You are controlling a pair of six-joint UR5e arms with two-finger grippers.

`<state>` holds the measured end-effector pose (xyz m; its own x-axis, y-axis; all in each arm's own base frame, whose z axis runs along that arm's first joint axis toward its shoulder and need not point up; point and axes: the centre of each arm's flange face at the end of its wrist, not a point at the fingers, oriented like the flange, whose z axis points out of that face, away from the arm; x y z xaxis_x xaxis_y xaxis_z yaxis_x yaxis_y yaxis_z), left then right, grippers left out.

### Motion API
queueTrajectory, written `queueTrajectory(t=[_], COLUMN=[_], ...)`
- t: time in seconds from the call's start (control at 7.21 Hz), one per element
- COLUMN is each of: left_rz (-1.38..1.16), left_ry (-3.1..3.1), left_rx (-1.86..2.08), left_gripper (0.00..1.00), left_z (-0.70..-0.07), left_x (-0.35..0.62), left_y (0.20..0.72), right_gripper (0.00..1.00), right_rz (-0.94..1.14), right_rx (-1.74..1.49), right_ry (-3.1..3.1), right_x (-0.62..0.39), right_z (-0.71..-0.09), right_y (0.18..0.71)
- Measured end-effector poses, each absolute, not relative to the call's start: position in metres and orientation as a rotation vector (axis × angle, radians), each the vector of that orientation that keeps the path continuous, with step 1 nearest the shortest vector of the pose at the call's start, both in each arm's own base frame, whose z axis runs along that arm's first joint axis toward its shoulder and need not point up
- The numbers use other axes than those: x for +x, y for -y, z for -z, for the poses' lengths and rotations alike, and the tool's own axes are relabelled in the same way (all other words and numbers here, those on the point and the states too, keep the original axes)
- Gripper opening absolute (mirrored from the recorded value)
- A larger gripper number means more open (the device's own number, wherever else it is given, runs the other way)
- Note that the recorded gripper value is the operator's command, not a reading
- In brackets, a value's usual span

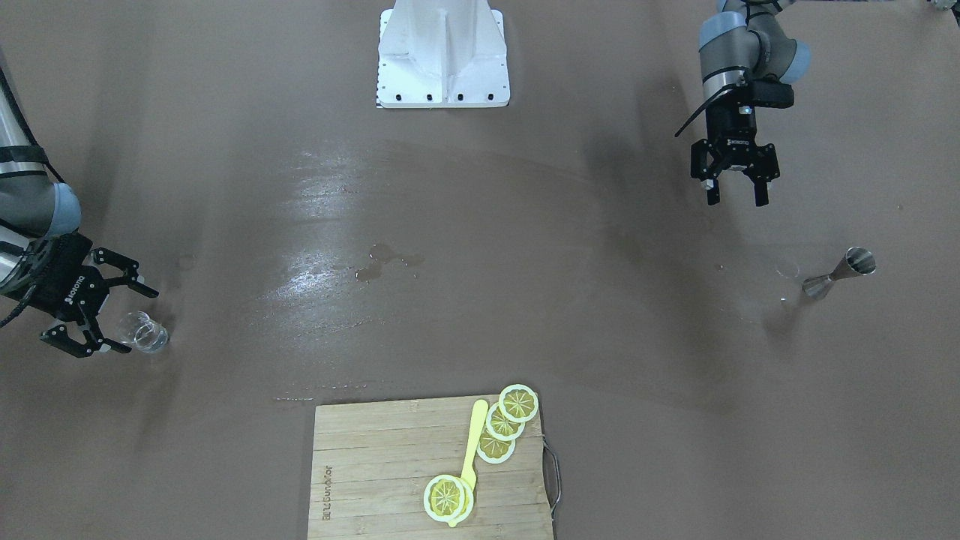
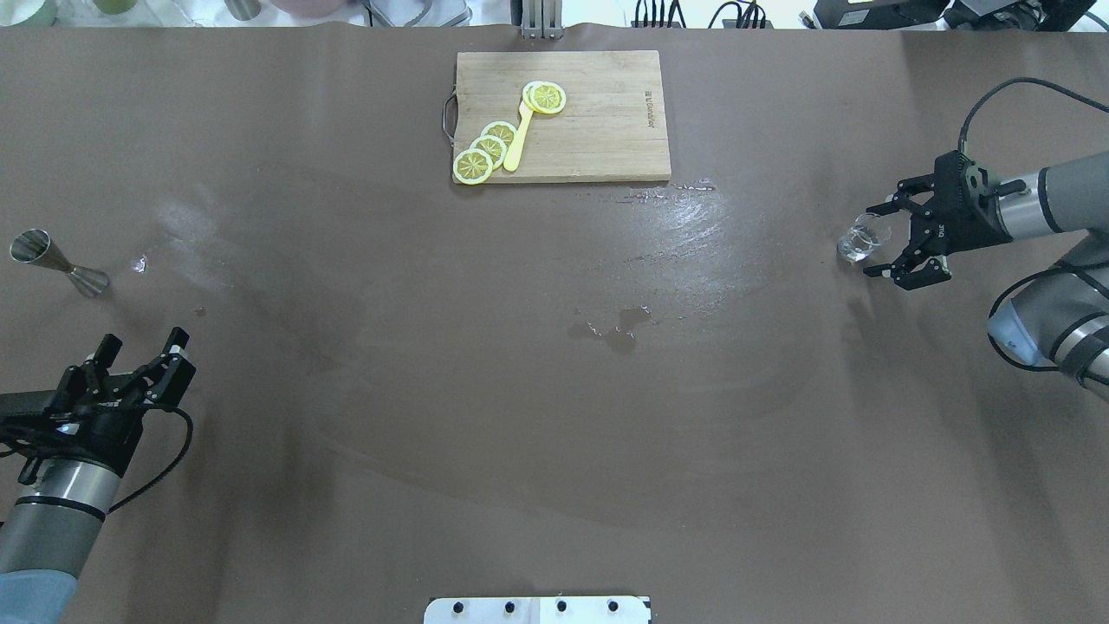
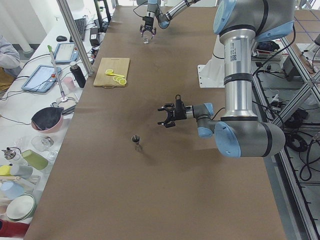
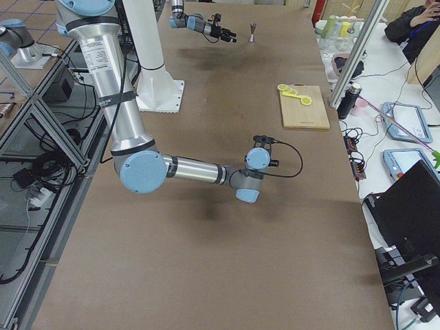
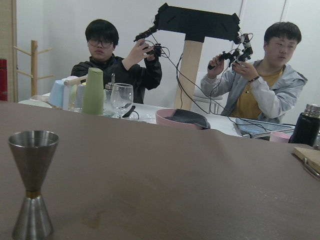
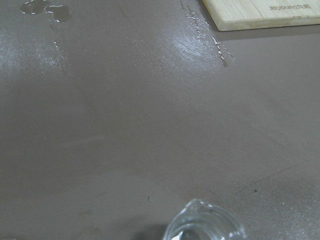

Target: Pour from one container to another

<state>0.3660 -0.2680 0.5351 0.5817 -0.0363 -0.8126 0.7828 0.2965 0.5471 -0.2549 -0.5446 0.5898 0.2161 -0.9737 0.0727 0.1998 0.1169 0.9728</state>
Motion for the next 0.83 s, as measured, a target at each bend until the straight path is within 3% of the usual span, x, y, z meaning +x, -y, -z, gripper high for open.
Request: queueTrajectory(t=[0.42, 0.83], left_rz=[0.299, 0.099], left_ry=[-0.798, -0.879], left_rx=[1.054, 0.891], left_gripper=[0.99, 0.99], left_z=[-0.465, -0.418], left_x=[0.392, 0.36], left_y=[0.292, 0.393], right_gripper=[1.0, 1.0], right_rz=[1.048, 0.896], right_rx=[1.083, 1.023], right_ry=[0.944, 1.007], right_x=[-0.226, -0.21], right_z=[-0.587, -0.57], right_y=[0.56, 0.572])
